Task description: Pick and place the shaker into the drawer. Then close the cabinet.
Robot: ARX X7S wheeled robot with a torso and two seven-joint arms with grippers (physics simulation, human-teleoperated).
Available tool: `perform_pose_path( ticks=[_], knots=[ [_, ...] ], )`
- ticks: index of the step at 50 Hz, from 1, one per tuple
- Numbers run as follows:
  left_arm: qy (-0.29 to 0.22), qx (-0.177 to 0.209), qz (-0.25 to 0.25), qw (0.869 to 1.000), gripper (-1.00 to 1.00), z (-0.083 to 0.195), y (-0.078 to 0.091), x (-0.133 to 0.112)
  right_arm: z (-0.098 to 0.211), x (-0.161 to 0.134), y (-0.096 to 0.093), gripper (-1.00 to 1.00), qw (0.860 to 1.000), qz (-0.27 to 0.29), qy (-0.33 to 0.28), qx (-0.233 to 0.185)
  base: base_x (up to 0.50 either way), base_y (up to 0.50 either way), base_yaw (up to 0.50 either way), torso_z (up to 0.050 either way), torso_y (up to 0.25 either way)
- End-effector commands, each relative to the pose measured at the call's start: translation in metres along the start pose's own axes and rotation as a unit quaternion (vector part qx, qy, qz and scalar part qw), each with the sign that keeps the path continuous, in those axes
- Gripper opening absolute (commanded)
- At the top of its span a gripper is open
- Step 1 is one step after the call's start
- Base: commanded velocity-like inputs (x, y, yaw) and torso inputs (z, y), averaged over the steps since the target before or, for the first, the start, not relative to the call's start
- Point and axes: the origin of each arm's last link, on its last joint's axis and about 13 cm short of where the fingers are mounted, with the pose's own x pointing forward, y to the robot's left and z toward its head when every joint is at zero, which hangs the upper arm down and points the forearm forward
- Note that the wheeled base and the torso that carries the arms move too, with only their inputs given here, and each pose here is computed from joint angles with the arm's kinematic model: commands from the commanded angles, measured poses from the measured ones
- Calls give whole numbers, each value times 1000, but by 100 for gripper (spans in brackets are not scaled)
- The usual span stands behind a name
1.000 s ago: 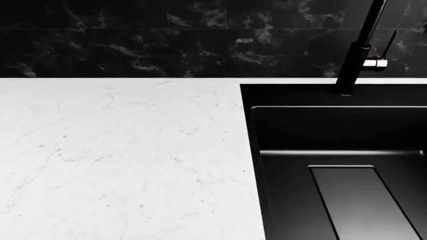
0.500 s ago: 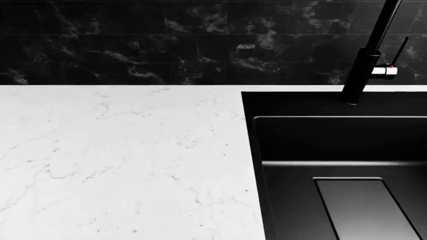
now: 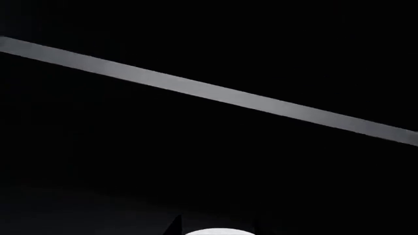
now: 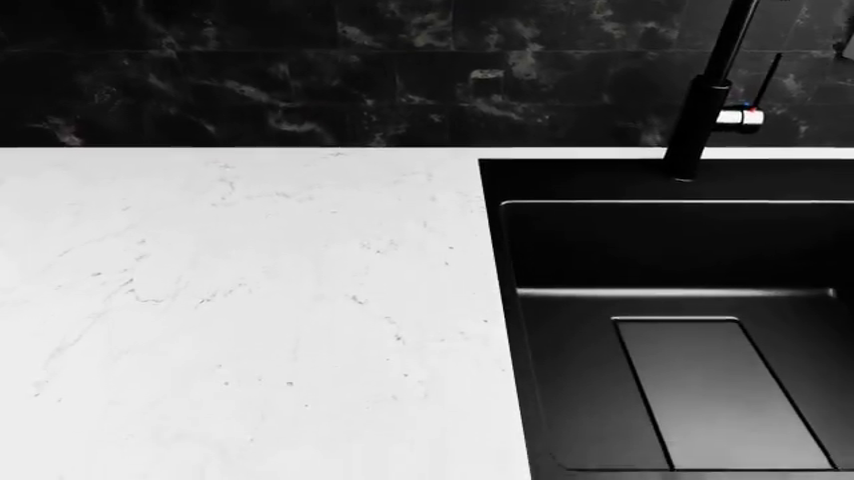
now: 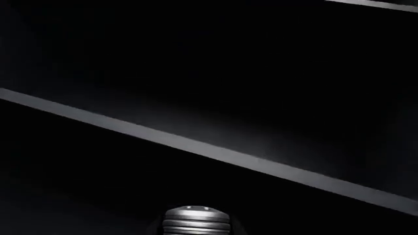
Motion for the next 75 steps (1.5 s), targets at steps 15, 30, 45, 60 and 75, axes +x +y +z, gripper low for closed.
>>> perform_pose_path(
  ticks=[15,30,45,60,75],
  knots=[
    [8,-11,-12,1000,-100,-5,-3,0,-8,1,-3,-100,1000,-3,19,-8,-500,0,0,0,0],
    [18,-7,-17,1000,-100,-13,-3,1,-15,2,-5,-100,999,0,34,-3,-500,0,0,0,0],
    [148,-5,-87,985,-100,-122,23,-102,-111,-79,38,-100,991,25,122,46,-100,0,0,0,0],
    [238,-11,-95,967,-100,-148,42,-249,-158,-203,97,-100,975,23,172,138,0,0,0,0,0],
    [318,-59,-64,944,-100,-168,54,-326,-189,-290,130,-100,947,10,250,202,0,0,0,1,0]
  ],
)
